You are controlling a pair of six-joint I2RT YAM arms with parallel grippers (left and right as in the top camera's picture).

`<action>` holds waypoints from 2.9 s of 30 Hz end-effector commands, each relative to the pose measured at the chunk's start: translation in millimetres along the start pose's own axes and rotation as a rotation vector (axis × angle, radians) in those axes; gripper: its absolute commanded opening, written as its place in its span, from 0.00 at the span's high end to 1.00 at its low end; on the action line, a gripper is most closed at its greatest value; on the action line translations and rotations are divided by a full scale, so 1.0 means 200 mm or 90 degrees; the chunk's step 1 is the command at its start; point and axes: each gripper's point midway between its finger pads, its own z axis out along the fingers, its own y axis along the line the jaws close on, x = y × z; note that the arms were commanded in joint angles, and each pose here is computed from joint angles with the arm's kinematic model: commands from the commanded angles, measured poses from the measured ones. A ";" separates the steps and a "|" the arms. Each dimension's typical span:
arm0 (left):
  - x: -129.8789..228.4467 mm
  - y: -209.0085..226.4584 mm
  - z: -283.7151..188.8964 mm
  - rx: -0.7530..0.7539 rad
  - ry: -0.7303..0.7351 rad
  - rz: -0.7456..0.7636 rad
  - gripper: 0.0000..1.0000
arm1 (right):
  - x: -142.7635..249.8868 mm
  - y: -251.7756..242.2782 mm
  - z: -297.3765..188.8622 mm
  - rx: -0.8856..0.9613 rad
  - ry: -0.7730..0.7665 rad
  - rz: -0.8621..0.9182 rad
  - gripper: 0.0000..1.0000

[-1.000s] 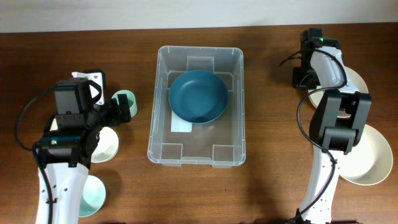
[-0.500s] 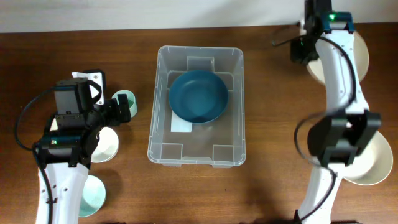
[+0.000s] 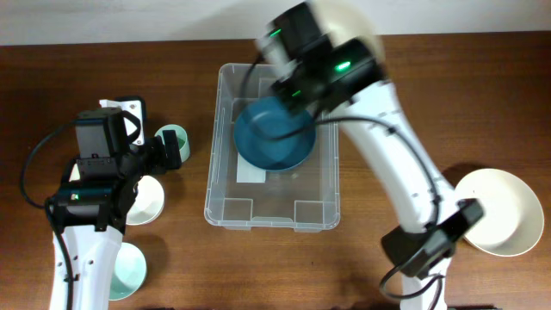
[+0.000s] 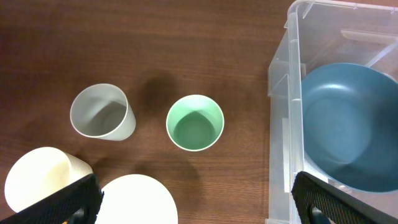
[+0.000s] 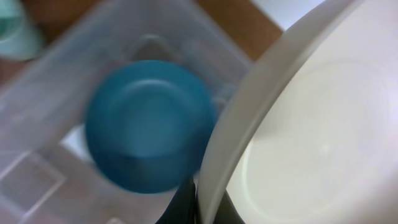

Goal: Pack container
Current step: 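Carry the cream bowl into the container on top of the plate, then move the right gripper to the second cream bowl at right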

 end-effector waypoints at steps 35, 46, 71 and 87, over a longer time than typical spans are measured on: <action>-0.01 0.01 -0.02 -0.007 0.003 -0.008 0.01 | 0.14 0.45 0.47 -0.056 0.106 -0.102 0.68; -0.01 0.01 -0.02 -0.007 0.003 -0.008 0.01 | 0.00 -0.28 -0.21 0.120 -0.077 0.266 0.63; -0.01 0.01 -0.02 -0.007 0.002 -0.008 0.01 | 1.81 -1.16 -0.01 0.272 0.324 0.999 0.28; 0.01 0.01 -0.02 -0.007 0.010 -0.008 0.01 | 2.24 -0.86 0.44 0.270 0.375 1.011 0.28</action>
